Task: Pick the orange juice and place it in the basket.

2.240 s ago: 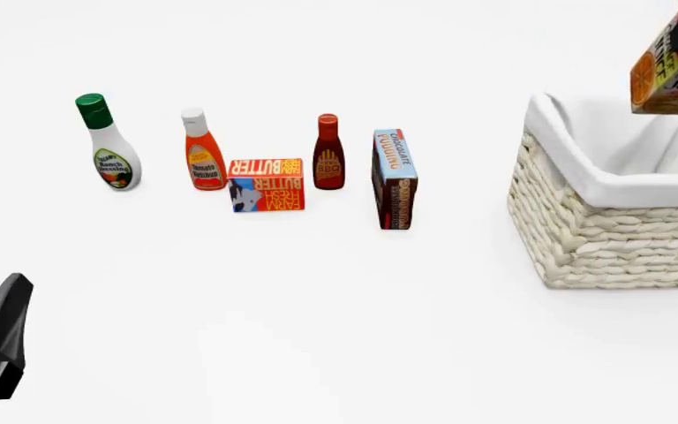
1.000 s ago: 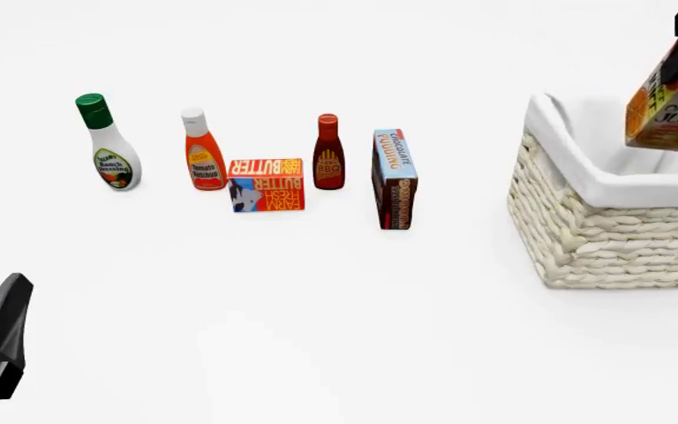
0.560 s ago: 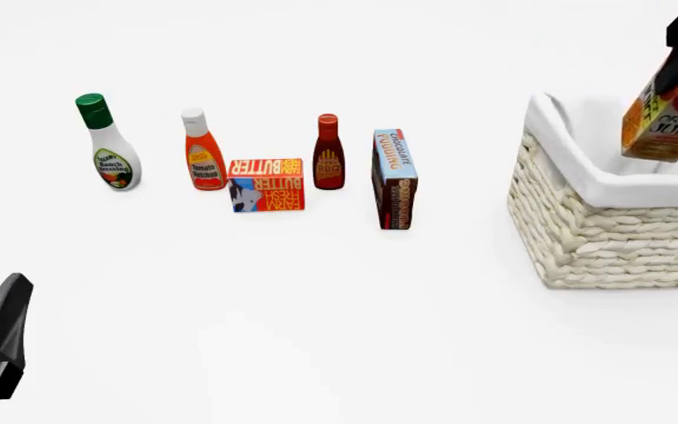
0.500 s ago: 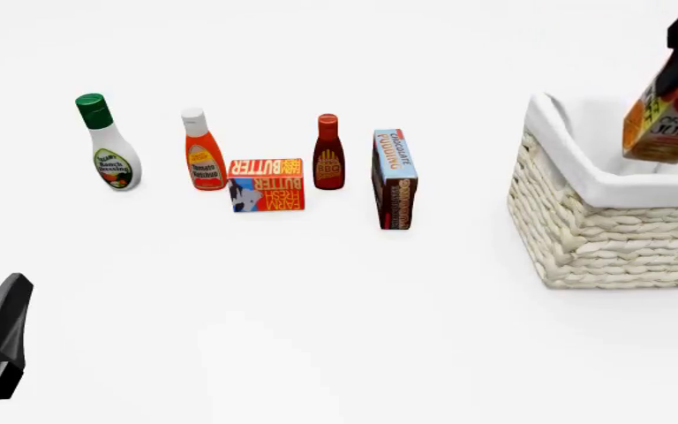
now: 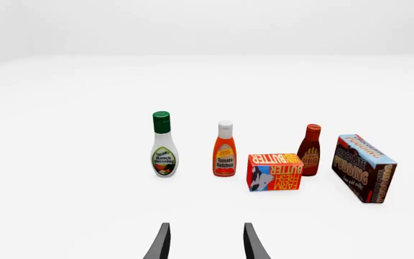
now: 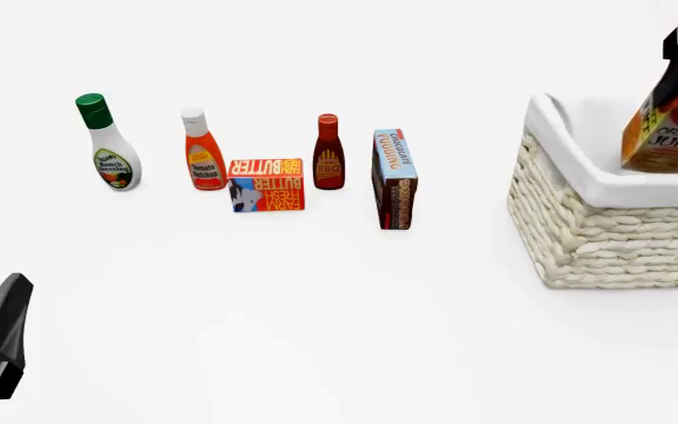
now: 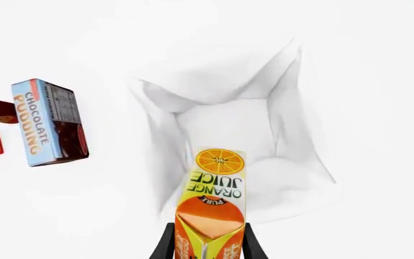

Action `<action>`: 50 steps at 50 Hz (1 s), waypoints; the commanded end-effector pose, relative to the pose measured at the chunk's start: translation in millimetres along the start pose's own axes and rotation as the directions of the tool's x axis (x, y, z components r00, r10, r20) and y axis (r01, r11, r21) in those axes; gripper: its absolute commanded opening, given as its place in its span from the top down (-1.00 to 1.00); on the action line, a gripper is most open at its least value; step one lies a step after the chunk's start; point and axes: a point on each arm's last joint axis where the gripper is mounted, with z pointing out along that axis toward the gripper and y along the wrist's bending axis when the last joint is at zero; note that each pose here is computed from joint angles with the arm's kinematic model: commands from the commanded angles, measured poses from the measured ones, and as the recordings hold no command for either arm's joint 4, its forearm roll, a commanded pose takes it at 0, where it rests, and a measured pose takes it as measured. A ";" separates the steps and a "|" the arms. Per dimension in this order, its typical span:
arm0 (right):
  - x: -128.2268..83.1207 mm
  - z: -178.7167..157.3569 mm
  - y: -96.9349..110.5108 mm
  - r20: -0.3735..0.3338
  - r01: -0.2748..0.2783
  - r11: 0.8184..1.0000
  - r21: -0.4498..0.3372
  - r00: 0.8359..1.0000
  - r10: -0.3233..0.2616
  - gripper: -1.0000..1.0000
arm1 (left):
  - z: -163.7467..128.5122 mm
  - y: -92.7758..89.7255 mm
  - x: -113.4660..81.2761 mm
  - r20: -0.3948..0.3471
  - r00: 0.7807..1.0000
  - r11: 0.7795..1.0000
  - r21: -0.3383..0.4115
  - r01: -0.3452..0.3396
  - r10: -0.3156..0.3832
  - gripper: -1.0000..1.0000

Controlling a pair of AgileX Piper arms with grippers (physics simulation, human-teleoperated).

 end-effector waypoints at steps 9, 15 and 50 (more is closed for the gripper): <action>-5.9 7.4 2.2 -0.009 -0.038 0.999 -0.002 0.999 0.038 1.00 | 0.0 0.0 0.0 0.000 1.000 1.000 0.000 0.000 0.000 -1.00; -7.6 11.5 0.9 -0.016 -0.040 0.999 0.001 0.999 0.040 1.00 | 0.0 0.0 0.0 0.000 1.000 1.000 0.000 0.000 0.000 -1.00; -17.4 28.5 -6.9 -0.039 -0.067 0.998 0.017 0.997 0.068 1.00 | 0.0 0.0 0.0 0.000 1.000 1.000 0.000 0.000 0.000 -1.00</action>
